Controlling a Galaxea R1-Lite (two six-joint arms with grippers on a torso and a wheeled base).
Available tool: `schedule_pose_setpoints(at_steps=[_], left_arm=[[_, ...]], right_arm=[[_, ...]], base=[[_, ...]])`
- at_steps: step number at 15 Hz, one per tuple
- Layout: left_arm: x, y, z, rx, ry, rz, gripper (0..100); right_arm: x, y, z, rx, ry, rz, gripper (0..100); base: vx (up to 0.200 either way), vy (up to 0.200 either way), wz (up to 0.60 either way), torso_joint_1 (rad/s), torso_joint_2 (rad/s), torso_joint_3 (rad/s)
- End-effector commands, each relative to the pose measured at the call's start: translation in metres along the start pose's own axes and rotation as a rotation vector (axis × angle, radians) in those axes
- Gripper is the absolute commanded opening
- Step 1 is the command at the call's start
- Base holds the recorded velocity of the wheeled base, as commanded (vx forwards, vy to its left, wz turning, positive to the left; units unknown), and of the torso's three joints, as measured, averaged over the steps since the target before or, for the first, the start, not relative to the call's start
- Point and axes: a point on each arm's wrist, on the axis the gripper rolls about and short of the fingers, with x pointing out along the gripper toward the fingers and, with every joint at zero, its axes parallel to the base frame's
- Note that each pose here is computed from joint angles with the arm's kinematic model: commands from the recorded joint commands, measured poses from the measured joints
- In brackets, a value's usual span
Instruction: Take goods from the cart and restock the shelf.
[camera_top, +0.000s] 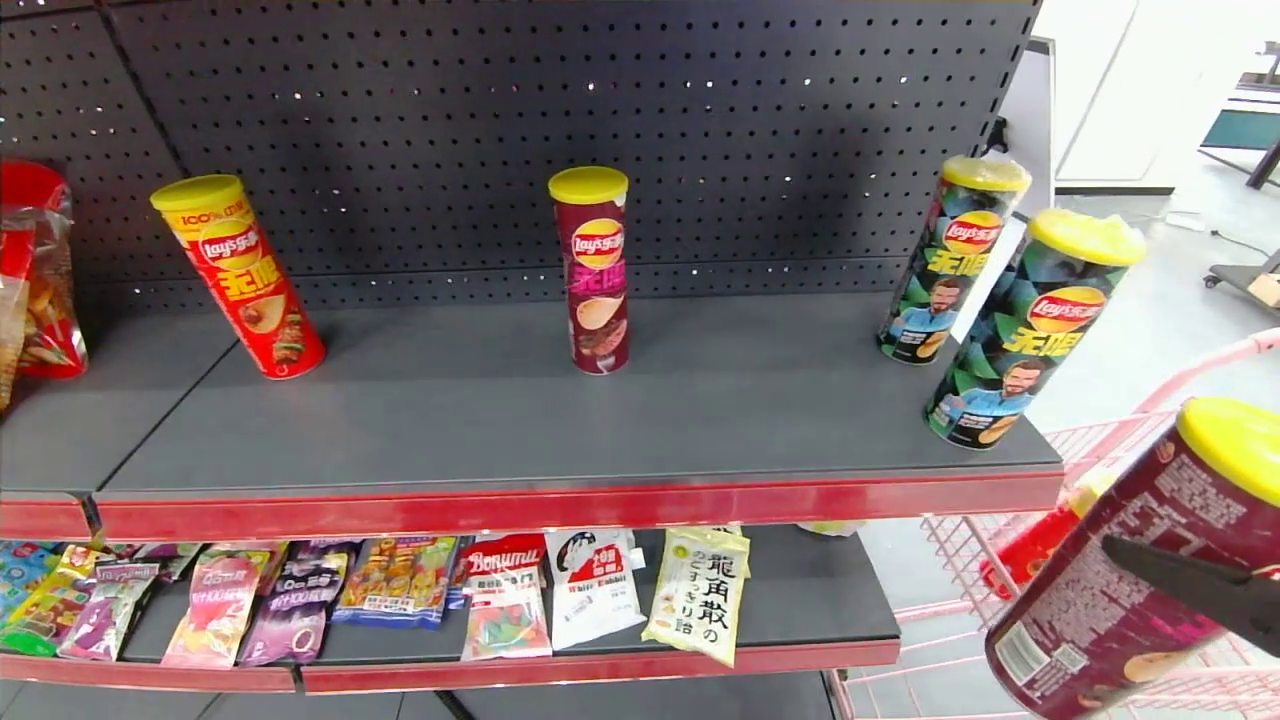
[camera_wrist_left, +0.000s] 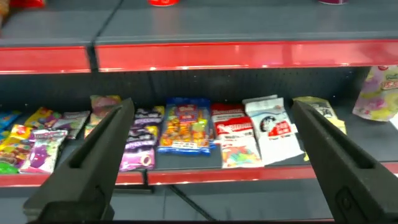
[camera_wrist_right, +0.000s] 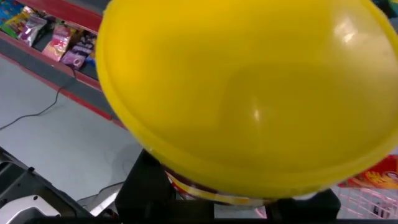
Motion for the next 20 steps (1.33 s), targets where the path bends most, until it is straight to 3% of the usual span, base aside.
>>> schedule_pose_setpoints(at_steps=[1, 6, 9, 18, 20], left_arm=[[0.0001, 0.0000, -0.0002, 0.000, 0.002, 0.001, 100], [0.0001, 0.0000, -0.0002, 0.000, 0.002, 0.001, 100], [0.0001, 0.0000, -0.0002, 0.000, 0.002, 0.001, 100], [0.0000, 0.0000, 0.0002, -0.001, 0.000, 0.001, 100], [0.0001, 0.0000, -0.0002, -0.001, 0.002, 0.001, 100]], right_arm=[[-0.0042, 0.0014, -0.0009, -0.003, -0.018, 0.013, 0], [-0.0044, 0.0017, -0.0026, 0.004, -0.014, 0.021, 0], [-0.0035, 0.0030, -0.0081, 0.003, 0.000, 0.059, 0], [-0.0006, 0.0025, -0.0067, 0.011, 0.007, 0.071, 0], [-0.0003, 0.0025, -0.0067, 0.011, 0.008, 0.072, 0]], base=[[0.000, 0.200, 0.00, 0.002, 0.00, 0.007], [0.000, 0.200, 0.00, 0.003, 0.00, 0.001], [0.000, 0.000, 0.00, 0.000, 0.00, 0.000], [0.200, 0.000, 0.00, 0.003, 0.00, 0.001], [0.000, 0.000, 0.00, 0.000, 0.00, 0.000]])
